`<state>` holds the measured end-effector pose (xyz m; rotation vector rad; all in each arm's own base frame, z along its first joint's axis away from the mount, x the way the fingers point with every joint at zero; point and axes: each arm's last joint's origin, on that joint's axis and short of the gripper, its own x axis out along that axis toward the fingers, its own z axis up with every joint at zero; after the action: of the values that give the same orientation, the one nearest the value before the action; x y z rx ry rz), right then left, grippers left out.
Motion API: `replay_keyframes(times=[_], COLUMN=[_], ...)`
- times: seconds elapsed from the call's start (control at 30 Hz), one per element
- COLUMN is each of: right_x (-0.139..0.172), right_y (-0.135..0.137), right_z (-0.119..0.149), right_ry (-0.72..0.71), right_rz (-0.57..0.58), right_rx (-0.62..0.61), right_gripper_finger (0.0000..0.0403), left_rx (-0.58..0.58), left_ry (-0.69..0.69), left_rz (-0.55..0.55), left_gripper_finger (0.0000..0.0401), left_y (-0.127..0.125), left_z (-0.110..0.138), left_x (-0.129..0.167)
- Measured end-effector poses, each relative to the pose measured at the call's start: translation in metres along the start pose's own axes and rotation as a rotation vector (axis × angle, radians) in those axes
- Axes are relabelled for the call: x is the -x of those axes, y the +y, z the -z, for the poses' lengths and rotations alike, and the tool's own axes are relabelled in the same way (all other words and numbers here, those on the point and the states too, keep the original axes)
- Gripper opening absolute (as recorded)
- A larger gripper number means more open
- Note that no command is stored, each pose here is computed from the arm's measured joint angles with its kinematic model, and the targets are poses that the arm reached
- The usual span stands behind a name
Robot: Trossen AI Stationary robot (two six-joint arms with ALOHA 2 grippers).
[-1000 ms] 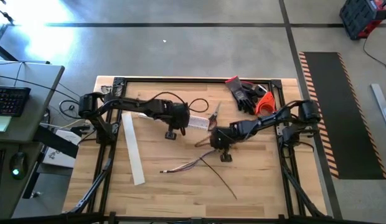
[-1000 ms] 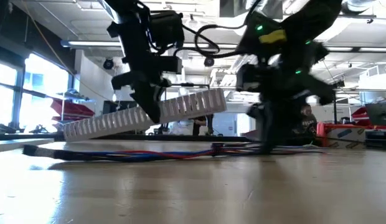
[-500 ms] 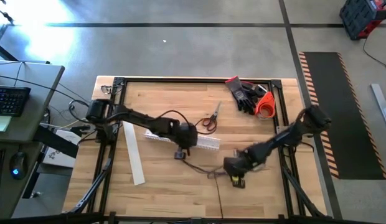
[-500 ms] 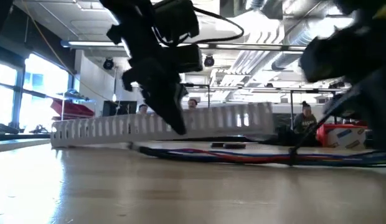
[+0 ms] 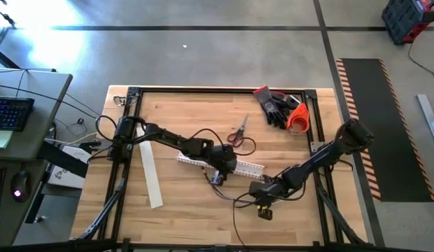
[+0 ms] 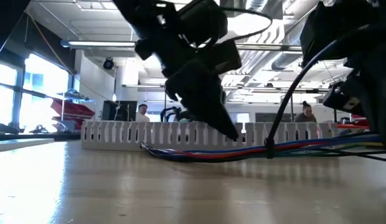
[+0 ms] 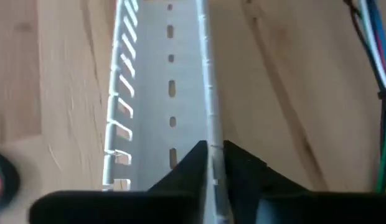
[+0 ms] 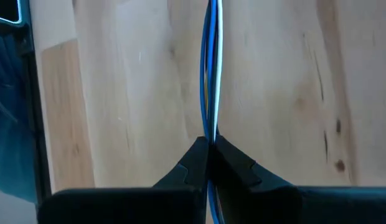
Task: Ziptie cables
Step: Put the zip tied cables into the white cable duct
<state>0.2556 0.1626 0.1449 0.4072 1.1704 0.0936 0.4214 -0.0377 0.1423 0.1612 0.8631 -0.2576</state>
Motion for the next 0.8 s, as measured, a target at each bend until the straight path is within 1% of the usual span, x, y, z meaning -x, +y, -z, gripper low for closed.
replay_keyframes(times=[0.07, 0.13, 0.2, 0.27, 0.33, 0.4, 0.47, 0.57, 0.63, 0.73, 0.8], right_x=[0.0, 0.0, 0.0, -0.001, -0.002, -0.003, -0.004, -0.005, -0.005, -0.007, -0.007], right_y=[0.0, 0.0, 0.0, -0.003, -0.005, -0.007, -0.01, -0.012, -0.012, -0.013, -0.013], right_z=[0.0, 0.0, 0.0, 0.001, 0.003, 0.005, 0.006, 0.008, 0.009, 0.01, 0.01], right_ry=[0.0, -0.002, -0.014, -0.026, -0.028, -0.037, -0.043, -0.053, -0.064, -0.071, -0.079], right_rz=[0.001, 0.006, 0.017, 0.038, 0.063, 0.078, 0.094, 0.105, 0.115, 0.11, 0.107], right_rx=[-0.001, 0.0, 0.001, 0.001, 0.001, 0.002, 0.002, 0.003, 0.006, 0.008, 0.015], right_gripper_finger=[0.0002, 0.0002, 0.0002, 0.0002, 0.0002, 0.0002, 0.0002, 0.0002, 0.0002, 0.0002, 0.0002], left_rx=[-0.029, -0.059, -0.096, -0.105, -0.107, -0.121, -0.129, -0.144, -0.146, -0.141, -0.15], left_ry=[0.018, 0.081, 0.145, 0.192, 0.249, 0.303, 0.287, 0.198, 0.178, 0.115, 0.117], left_rz=[-0.023, -0.054, -0.089, -0.11, -0.098, -0.05, 0.006, 0.062, 0.109, 0.166, 0.195], left_gripper_finger=[0.0065, 0.0092, 0.0116, 0.0135, 0.0147, 0.0152, 0.0152, 0.0146, 0.014, 0.0134, 0.0131], left_y=[0.001, 0.003, 0.005, 0.005, 0.003, -0.003, -0.014, -0.03, -0.041, -0.055, -0.064], left_z=[-0.006, -0.007, -0.011, -0.015, -0.013, -0.008, -0.006, -0.008, 0.0, 0.016, 0.03], left_x=[0.003, 0.008, 0.018, 0.031, 0.043, 0.053, 0.067, 0.095, 0.109, 0.116, 0.112])
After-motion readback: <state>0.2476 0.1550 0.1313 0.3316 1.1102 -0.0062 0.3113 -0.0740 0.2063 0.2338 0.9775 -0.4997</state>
